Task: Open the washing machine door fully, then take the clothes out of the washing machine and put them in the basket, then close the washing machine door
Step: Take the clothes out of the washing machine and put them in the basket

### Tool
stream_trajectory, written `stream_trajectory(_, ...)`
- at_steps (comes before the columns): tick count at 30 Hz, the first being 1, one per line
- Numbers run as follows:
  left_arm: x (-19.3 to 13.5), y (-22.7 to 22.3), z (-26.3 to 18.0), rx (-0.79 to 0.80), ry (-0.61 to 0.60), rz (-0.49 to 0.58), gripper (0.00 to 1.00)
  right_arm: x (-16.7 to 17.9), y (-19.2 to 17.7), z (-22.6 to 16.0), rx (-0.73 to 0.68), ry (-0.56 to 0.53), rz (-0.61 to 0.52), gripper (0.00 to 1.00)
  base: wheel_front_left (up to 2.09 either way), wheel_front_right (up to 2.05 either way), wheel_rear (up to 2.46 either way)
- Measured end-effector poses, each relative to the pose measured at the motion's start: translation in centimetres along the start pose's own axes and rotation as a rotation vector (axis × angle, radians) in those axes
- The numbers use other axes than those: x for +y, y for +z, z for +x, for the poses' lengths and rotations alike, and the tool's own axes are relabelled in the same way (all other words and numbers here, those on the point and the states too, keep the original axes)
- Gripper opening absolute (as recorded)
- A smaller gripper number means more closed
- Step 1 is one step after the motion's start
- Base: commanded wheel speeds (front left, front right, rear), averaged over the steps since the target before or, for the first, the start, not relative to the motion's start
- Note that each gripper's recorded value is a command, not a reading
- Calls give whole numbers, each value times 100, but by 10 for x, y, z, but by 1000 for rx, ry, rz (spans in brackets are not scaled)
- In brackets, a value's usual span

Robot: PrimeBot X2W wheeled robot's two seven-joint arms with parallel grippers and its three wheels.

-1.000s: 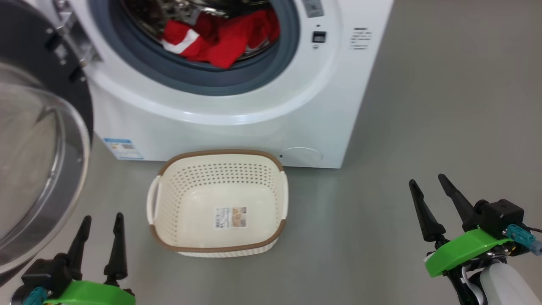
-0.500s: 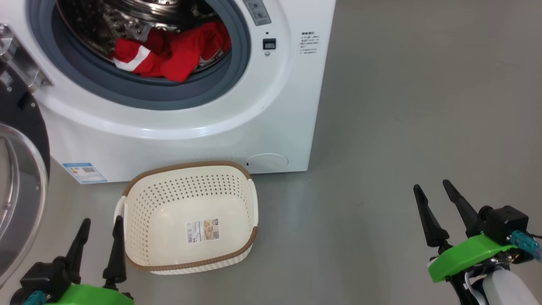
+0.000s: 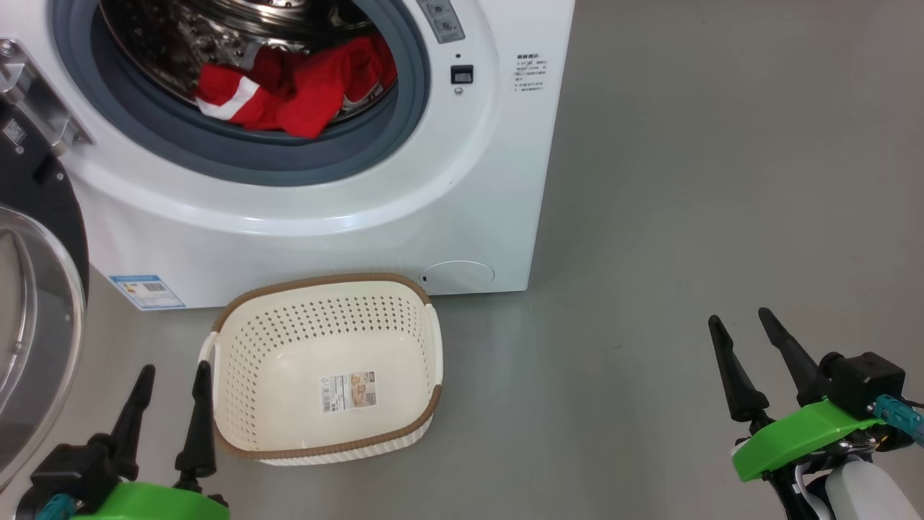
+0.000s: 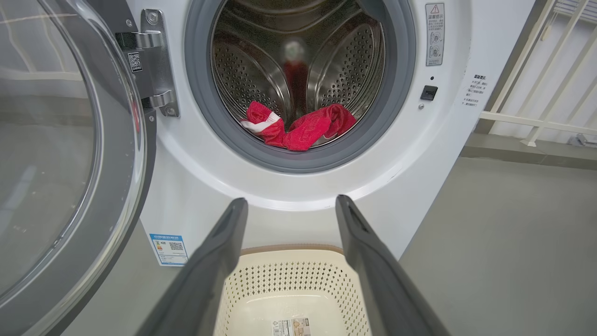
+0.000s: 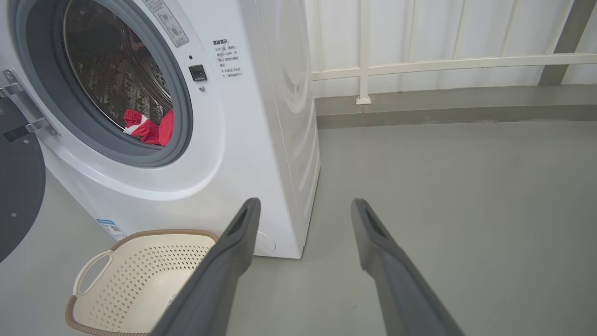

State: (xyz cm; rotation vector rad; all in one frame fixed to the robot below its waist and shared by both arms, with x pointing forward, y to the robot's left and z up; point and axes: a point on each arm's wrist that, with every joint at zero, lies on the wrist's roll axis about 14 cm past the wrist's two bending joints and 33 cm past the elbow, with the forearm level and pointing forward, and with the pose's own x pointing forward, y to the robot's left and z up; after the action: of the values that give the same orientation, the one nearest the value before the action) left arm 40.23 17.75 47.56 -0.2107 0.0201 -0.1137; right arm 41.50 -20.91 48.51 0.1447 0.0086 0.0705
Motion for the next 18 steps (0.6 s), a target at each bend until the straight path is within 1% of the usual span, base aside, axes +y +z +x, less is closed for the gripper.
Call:
stream_trajectory(9, 4, 0, -1, 1, 13, 3, 100, 3, -1, 2, 2, 8, 0, 100, 5, -5, 0)
stream_trajectory(18, 5, -3, 0, 9, 14, 2, 100, 2, -4, 3, 9, 8, 0, 100, 73, -74, 1)
